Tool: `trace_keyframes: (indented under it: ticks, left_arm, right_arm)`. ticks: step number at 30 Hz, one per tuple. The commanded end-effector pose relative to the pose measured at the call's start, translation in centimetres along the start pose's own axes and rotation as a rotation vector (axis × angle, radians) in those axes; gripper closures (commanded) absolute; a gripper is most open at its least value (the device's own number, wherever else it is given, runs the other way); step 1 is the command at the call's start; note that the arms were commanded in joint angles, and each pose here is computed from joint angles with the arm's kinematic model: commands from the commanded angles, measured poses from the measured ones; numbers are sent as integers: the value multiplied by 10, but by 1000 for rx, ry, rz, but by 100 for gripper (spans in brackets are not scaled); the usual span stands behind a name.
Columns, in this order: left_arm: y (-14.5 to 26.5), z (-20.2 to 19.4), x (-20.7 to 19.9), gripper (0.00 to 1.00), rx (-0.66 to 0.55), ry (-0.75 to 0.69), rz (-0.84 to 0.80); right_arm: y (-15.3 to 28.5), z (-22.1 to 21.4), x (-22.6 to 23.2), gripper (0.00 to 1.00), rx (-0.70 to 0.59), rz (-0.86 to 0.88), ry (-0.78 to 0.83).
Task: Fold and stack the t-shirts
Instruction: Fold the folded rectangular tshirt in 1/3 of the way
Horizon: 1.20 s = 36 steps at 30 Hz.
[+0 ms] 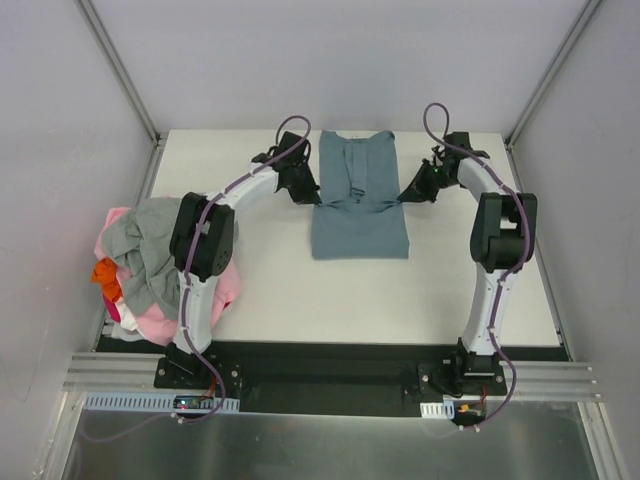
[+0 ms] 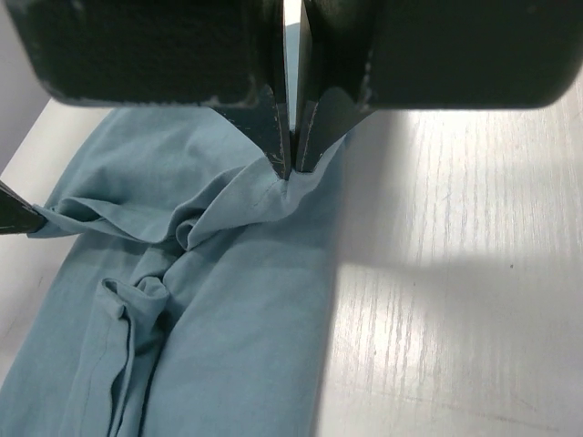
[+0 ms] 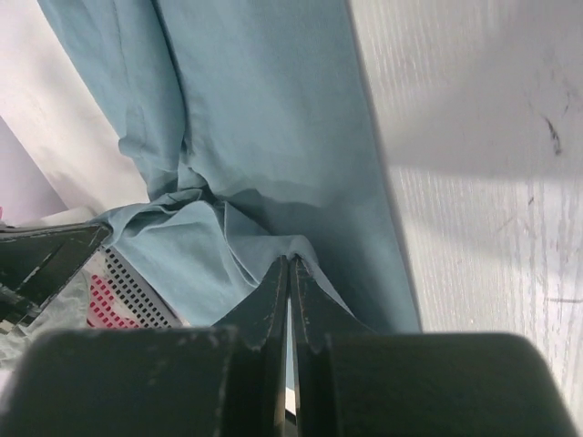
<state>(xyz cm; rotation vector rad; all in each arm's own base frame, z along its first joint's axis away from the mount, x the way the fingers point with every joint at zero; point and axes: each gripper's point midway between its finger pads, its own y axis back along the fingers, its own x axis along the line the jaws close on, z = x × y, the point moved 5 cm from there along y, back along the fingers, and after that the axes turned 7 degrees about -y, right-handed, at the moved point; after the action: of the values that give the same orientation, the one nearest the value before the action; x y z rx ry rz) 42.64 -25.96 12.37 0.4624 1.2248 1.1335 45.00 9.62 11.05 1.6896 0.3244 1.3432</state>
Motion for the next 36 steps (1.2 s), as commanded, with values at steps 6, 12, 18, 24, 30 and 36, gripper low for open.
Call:
trace_keyframes:
  ticks: [6,12,18,24,30,36]
  left_arm:
    - [-10,25,5,86,-37,-44,1]
    - [34,56,-4,17,-124,-138,-20]
    - [109,38,-25,15,-178,-164,-89]
    - [108,-31,-49,19,-89,-243,-106]
    - [76,-19,-34,27,-88,-305,-34]
    - [54,-2,-14,32,-64,-329,-17]
  right_arm:
    - [-5,17,13,56,-22,87,22]
    - [52,27,52,4,-118,146,154]
    - [111,-24,65,4,-123,165,185]
    - [82,-80,49,4,-125,60,297]
    - [65,-42,25,27,-153,-169,434]
    - [44,-16,19,44,-135,-205,613]
